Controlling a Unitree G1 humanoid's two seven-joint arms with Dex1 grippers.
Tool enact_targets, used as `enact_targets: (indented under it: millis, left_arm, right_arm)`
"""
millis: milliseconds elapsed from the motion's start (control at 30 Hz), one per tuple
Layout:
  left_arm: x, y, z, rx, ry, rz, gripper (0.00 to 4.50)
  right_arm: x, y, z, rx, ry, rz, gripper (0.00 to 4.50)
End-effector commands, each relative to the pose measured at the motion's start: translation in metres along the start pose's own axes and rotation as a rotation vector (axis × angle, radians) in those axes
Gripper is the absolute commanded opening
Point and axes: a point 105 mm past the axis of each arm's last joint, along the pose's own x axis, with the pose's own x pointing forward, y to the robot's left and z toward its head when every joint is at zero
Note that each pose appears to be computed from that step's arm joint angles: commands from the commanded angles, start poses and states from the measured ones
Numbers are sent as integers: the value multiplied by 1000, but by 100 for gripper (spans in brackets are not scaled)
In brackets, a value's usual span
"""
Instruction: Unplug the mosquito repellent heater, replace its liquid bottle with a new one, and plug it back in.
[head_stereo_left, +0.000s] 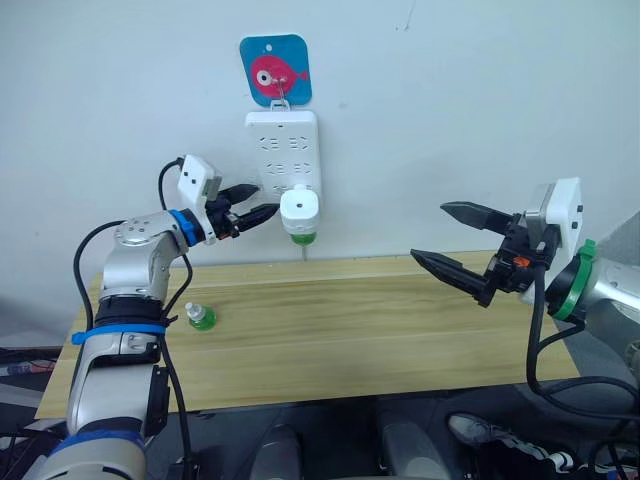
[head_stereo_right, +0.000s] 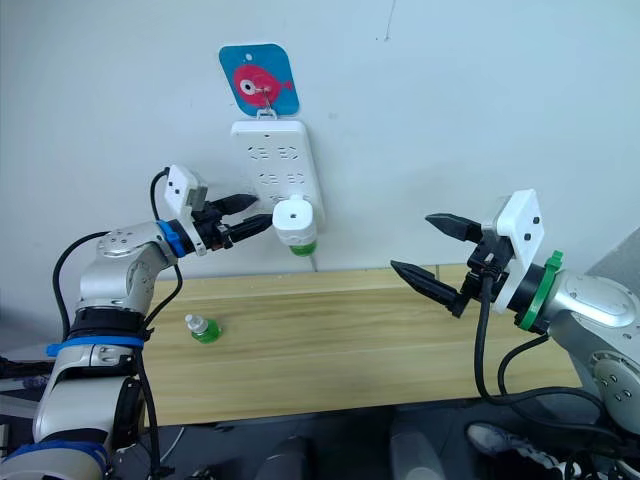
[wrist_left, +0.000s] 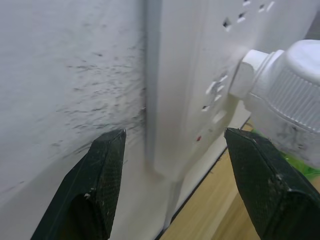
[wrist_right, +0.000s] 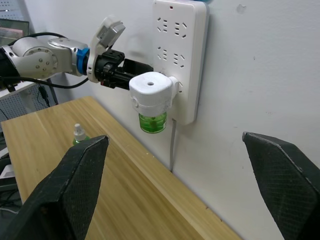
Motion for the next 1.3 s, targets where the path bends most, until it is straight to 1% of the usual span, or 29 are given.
enact_targets:
  millis: [33,200,367,467,567,667,800,833,967,1067,1100,1200,1300]
  left_arm:
    - [5,1,18,54,-39,-18,331]
    - [13,-7,27,66,-49,-89,331]
    - [11,-15,36,69,-57,-166,331]
    - [10,-16,37,63,-52,-182,331]
    - [10,-20,43,49,-69,-215,331]
    - [11,-22,48,45,-79,-228,272]
    - [12,-25,50,46,-83,-237,150]
    - [13,-25,51,50,-83,-236,131]
    - [14,-26,51,59,-83,-231,130]
    - [14,-27,51,61,-83,-230,130]
    - [14,-28,52,61,-83,-230,130]
    - [13,-30,51,63,-83,-230,130]
    - [12,-33,49,64,-76,-233,130]
  right_arm:
    - [-2,8,7,-18,-25,18,450]
    - [-4,9,3,-6,-17,17,450]
    - [-5,11,-1,0,-8,23,450]
    - [-5,12,-2,3,-6,30,450]
    - [-4,15,-1,10,-7,47,450]
    - [-2,17,0,16,-14,59,450]
    - [2,21,4,22,-30,75,450]
    - [4,22,6,22,-35,79,450]
    - [10,26,10,22,-53,88,450]
    - [23,28,13,8,-72,55,450]
    - [31,23,10,-25,-42,-11,450]
    - [50,18,7,-45,-26,-131,450]
    - [68,21,6,-77,-21,-191,450]
